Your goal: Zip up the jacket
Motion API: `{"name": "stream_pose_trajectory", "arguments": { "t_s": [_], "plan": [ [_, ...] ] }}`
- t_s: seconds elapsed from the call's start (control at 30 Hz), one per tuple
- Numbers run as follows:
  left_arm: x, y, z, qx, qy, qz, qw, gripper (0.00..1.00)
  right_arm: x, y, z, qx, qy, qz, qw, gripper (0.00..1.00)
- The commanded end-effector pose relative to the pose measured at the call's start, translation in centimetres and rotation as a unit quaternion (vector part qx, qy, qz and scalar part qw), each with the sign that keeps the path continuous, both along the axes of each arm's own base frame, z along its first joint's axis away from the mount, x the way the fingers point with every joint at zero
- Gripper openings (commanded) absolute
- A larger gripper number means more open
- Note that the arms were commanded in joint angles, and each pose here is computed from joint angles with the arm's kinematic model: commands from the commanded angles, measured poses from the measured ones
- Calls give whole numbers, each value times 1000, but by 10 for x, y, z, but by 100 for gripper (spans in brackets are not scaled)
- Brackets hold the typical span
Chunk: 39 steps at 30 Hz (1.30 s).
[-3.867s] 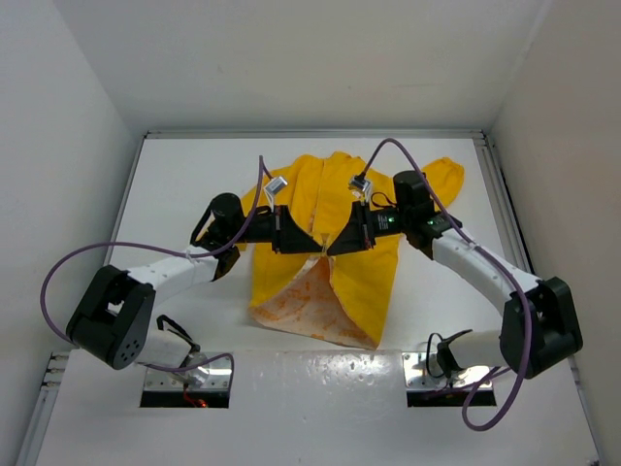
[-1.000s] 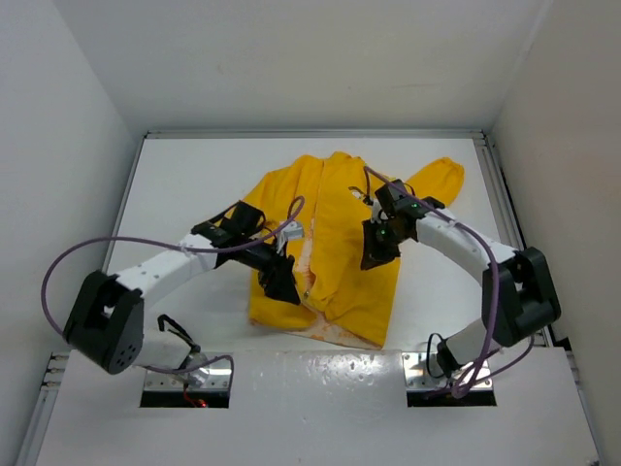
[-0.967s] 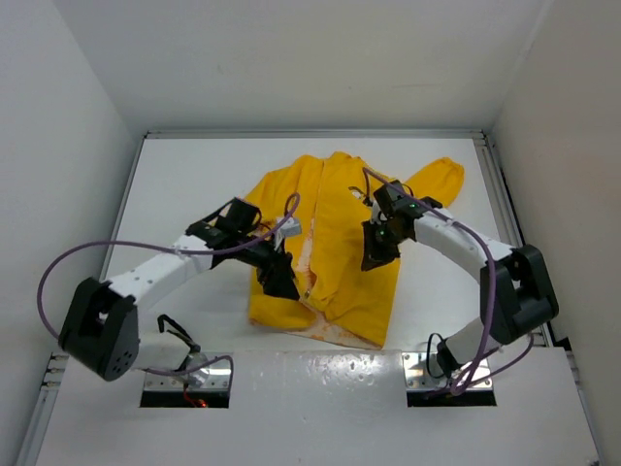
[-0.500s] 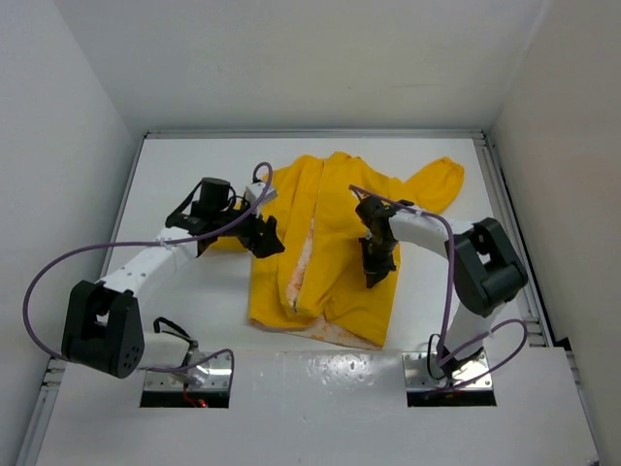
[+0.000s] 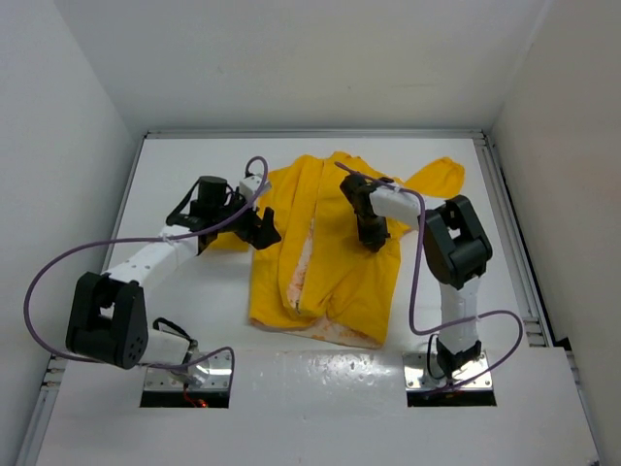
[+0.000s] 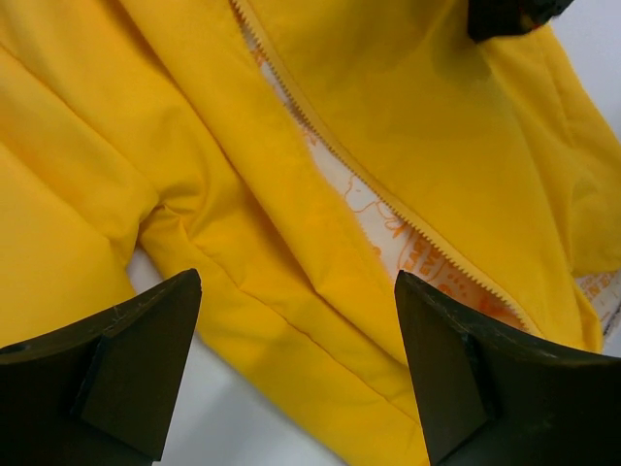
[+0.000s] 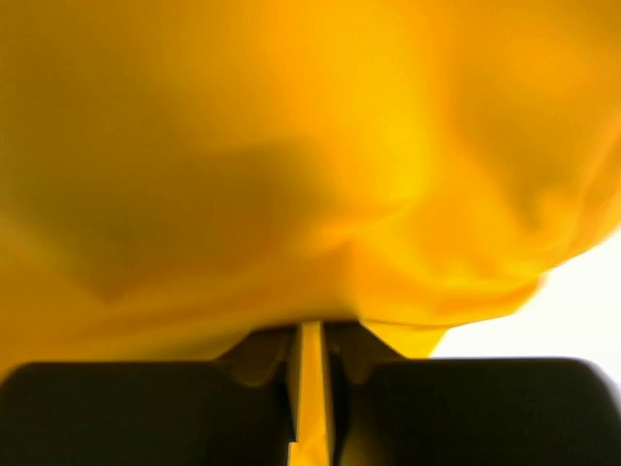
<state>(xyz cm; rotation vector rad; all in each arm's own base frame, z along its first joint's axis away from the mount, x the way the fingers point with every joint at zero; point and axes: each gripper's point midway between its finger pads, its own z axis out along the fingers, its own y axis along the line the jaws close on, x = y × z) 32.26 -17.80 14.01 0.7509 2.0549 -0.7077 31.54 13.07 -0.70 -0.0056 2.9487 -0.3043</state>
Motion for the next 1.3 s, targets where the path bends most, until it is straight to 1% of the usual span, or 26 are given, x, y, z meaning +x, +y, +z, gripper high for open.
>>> {"name": "stream_pose_trajectory", "arguments": {
  "t_s": [0.0, 0.1, 0.13, 0.2, 0.23, 0.27, 0.3, 0.33, 0.4, 0.43, 0.5, 0.53, 0.57, 0.6, 0.7, 0.73, 0.77, 0.83, 0.87, 0.9, 0.93, 1.03, 1.07, 1.17, 1.2, 1.27],
  "plan": [
    [21, 8, -1, 10, -9, 30, 999, 87, 51, -22, 19, -74, -83, 11, 994, 15],
    [38, 7, -3, 17, -7, 37, 999, 85, 89, -27, 35, -92, -136, 16, 986, 18],
    [49, 6, -1, 20, -6, 41, 999, 85, 99, -33, 38, -94, -137, 30, 986, 18],
    [62, 7, -4, 32, -5, 48, 998, 84, 108, -22, 41, -51, -147, 45, 987, 15],
    [69, 6, -2, 31, -7, 49, 998, 84, 109, -20, 53, -38, -160, 50, 985, 18],
    [79, 3, 8, 28, -19, 49, 998, 84, 102, -10, 58, 0, -150, 81, 985, 18],
    [85, 2, 0, 31, -10, 49, 998, 83, 92, 1, 59, 43, -136, 96, 985, 18],
    [89, 1, 1, 30, -11, 49, 998, 83, 84, 18, 75, 100, -142, 115, 978, 17],
    [99, -3, 6, 26, -17, 45, 998, 82, 45, 23, 75, 148, -119, 134, 973, 11],
    [105, -5, 5, 24, -22, 45, 998, 82, 23, 37, 78, 198, -88, 147, 965, 8],
    [115, -9, 10, 18, -33, 42, 998, 81, -21, 45, 77, 216, -46, 140, 965, 0],
    [118, -14, 12, 16, -39, 38, 998, 79, -47, 38, 69, 207, -3, 126, 970, 0],
    [124, -17, 4, 15, -34, 34, 999, 79, -59, 40, 67, 204, 12, 121, 971, 0],
    [132, -24, 10, 12, -43, 29, 999, 77, -81, 39, 53, 198, 43, 89, 975, 0],
    [154, -36, 0, 10, -32, 27, 999, 65, -97, 39, 35, 184, 48, 54, 980, 0],
    [157, -43, -3, 8, -28, 24, 999, 58, -97, 38, 32, 176, 48, 47, 982, 0],
    [163, -45, -6, 4, -23, 27, 999, 47, -97, 32, 20, 153, 59, 16, 986, 0],
    [171, -63, -14, 2, -16, 22, 1000, 40, -97, 34, 23, 133, 69, -12, 989, 0],
    [177, -65, -18, 10, -19, 29, 999, 35, -99, 27, 14, 106, 83, -28, 991, 0],
    [180, -70, -20, 14, -21, 30, 999, 33, -98, 25, 13, 100, 84, -38, 991, 0],
    [185, -78, -24, 21, -24, 31, 999, 29, -98, 19, 6, 72, 86, -62, 992, 0],
    [187, -85, -37, 44, -15, 35, 998, 26, -94, 10, 3, 42, 92, -90, 991, 0],
    [182, -81, -58, 75, 9, 51, 996, 22, -95, 2, 3, 26, 96, -101, 990, 0],
    [172, -67, -84, 126, 45, 71, 989, 14, -79, -5, 0, 1, 85, -113, 990, 0],
    [165, -54, -93, 156, 65, 87, 982, 14, -75, -10, -5, -16, 83, -112, 990, 0],
    [148, -35, -112, 180, 97, 96, 974, 13, -53, -13, -2, -21, 62, -116, 991, 0]
  ]
}}
